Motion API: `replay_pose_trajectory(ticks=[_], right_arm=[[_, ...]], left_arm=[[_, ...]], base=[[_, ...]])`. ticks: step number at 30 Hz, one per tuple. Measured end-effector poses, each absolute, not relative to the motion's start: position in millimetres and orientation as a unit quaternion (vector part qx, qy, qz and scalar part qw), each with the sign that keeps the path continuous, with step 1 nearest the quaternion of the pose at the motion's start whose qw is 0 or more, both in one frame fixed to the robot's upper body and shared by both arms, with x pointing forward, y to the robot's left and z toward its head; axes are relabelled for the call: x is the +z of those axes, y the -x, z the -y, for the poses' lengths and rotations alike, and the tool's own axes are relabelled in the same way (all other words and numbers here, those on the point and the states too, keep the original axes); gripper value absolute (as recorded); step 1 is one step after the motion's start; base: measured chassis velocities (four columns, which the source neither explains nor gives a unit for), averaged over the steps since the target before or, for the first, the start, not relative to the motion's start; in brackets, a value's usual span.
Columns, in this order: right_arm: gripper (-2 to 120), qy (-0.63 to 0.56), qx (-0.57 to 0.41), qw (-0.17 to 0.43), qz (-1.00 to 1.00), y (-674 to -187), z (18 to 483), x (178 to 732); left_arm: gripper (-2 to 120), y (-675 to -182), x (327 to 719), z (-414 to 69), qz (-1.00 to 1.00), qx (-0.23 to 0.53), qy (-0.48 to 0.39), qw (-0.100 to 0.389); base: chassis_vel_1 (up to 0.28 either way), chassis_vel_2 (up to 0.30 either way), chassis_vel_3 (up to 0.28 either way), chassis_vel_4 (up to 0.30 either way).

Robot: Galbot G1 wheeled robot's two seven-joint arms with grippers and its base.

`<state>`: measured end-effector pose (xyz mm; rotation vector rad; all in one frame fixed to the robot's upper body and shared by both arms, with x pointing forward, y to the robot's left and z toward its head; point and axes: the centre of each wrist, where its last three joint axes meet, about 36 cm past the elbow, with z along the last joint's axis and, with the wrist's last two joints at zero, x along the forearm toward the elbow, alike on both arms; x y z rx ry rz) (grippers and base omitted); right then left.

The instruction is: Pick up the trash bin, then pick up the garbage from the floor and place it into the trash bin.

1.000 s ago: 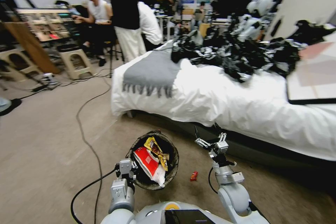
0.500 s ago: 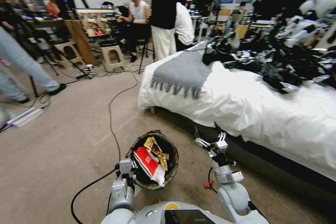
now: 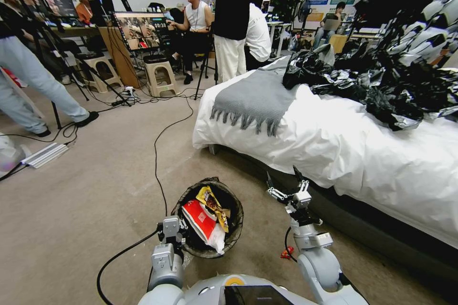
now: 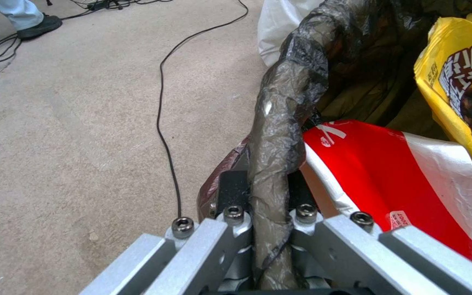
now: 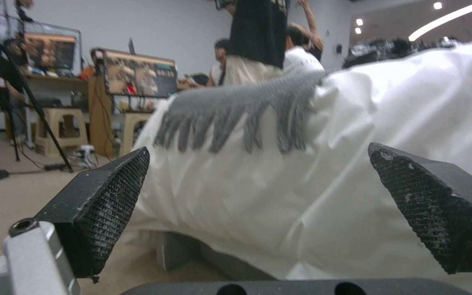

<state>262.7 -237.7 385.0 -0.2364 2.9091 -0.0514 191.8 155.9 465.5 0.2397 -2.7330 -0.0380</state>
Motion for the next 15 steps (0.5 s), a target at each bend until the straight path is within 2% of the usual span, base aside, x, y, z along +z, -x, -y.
replay_pose_trajectory(ticks=[1,5,9,15], right_arm=[[100,0.080,-0.017,0.111,-0.990,-263,238,385],[100,0.059,-0.030,0.047,-0.997,-245,242,393],[100,0.053,-0.028,0.025,-0.998,-240,242,396],[100,0.048,-0.025,-0.073,-0.996,-220,237,406]], left_arm=[[0,-192,465,-156,0.976,-0.014,-0.086,0.198],[0,-193,464,-155,0.977,-0.013,-0.083,0.197],[0,-193,464,-155,0.977,-0.014,-0.082,0.197],[0,-193,464,-157,0.977,-0.016,-0.080,0.196]], base=[[0.000,0.000,0.000,0.000],[0.000,0.000,0.000,0.000],[0.000,0.000,0.000,0.000],[0.000,0.000,0.000,0.000]])
